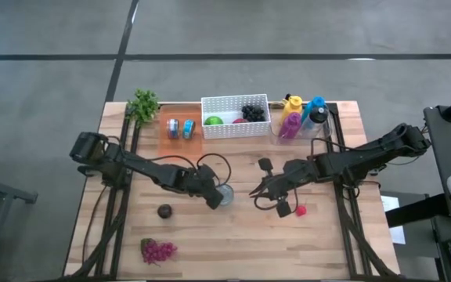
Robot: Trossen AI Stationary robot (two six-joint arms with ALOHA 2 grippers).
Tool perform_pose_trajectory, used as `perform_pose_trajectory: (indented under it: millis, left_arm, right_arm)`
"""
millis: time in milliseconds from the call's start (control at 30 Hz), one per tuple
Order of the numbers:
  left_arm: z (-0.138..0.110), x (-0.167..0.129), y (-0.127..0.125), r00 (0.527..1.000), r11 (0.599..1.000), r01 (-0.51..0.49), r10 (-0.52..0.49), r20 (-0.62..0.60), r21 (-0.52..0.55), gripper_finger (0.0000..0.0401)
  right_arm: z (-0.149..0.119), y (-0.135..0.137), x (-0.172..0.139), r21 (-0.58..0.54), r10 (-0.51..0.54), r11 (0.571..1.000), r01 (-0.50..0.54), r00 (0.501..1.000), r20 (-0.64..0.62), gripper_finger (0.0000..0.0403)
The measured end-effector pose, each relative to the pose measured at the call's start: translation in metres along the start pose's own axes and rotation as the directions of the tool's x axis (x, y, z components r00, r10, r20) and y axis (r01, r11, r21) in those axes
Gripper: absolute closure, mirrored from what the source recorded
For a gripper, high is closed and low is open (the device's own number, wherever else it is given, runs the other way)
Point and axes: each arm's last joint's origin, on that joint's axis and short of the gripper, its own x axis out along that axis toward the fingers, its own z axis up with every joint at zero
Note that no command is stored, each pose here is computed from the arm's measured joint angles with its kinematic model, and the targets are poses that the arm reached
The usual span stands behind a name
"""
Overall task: Pick & Place Food Item
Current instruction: Put the blue tuna can into the orange bin
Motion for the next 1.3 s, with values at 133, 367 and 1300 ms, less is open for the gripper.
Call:
perform_pose_trajectory:
  millis: [133, 367, 1300]
  left_arm:
    - [0.0, 0.001, 0.0, 1.0, 1.0, -0.01, 0.01, 0.012, 0.002, 0.0322]
    - [-0.003, 0.011, 0.003, 0.999, 0.999, -0.042, 0.042, -0.005, 0.01, 0.0322]
    - [-0.006, 0.017, 0.006, 0.997, 0.997, -0.076, 0.077, -0.003, 0.016, 0.0323]
  right_arm:
    - [0.0, 0.0, 0.0, -0.003, 0.0, 1.0, 0.0, 1.0, 0.001, 0.0374]
    - [0.0, 0.0, 0.0, -0.003, 0.0, 1.0, 0.0, 1.0, 0.001, 0.0374]
    - [0.0, 0.0, 0.0, -0.011, 0.0, 1.0, 0.0, 1.0, 0.003, 0.0374]
